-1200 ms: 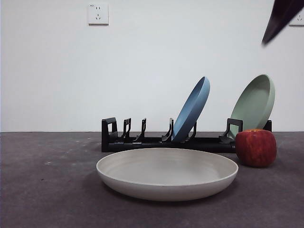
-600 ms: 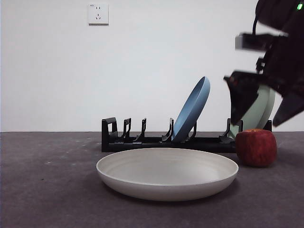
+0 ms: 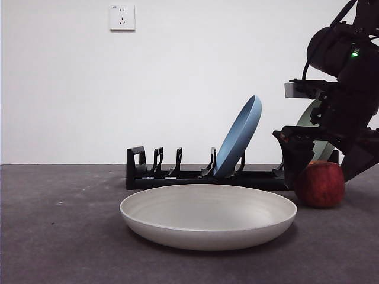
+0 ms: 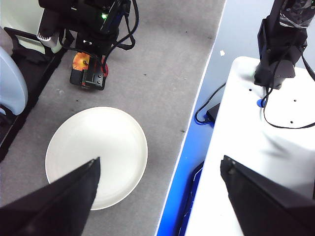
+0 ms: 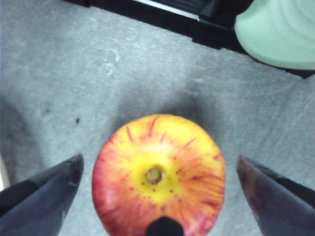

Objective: Take the yellow plate from the plate rack,put the plate on the table,take the apple from the table,put the apple in the plate

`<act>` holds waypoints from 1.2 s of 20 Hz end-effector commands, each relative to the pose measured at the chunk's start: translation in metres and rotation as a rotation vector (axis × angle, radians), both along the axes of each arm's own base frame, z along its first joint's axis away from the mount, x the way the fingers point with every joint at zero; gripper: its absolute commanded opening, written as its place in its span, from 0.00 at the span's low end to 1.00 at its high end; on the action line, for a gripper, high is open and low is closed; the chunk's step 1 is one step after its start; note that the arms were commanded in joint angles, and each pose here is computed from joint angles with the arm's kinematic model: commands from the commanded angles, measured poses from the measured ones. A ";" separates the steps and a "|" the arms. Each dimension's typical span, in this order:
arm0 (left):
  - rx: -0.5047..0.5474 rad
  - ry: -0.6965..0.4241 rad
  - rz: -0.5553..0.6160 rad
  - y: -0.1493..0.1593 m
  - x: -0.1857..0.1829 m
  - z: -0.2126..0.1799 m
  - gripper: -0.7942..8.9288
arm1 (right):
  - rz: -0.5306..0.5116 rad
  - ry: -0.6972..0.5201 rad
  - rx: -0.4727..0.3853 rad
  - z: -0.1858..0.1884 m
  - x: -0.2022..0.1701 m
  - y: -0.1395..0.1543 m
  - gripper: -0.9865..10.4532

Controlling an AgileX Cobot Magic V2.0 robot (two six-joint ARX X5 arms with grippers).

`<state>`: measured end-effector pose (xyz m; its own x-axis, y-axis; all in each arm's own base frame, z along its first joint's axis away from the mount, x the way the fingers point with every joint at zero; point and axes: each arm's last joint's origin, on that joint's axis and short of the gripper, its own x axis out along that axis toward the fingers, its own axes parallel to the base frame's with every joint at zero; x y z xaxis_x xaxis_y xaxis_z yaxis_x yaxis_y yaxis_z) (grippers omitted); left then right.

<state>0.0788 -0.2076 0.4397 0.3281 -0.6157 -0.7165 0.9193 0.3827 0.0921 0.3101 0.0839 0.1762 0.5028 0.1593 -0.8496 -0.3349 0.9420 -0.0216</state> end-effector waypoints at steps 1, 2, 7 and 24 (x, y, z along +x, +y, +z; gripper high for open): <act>-0.002 0.008 0.006 0.000 0.000 -0.001 0.50 | 0.005 0.019 -0.006 -0.002 -0.001 0.000 0.24; -0.002 0.008 0.006 0.000 0.000 -0.001 0.50 | 0.006 0.027 -0.006 -0.003 -0.002 0.000 0.22; 0.000 0.011 0.009 0.000 0.000 -0.001 0.50 | 0.003 0.054 -0.012 -0.004 -0.004 -0.001 0.08; 0.036 0.041 0.025 0.003 -0.002 -0.004 0.50 | 0.289 -0.102 0.172 0.068 -0.071 0.074 0.08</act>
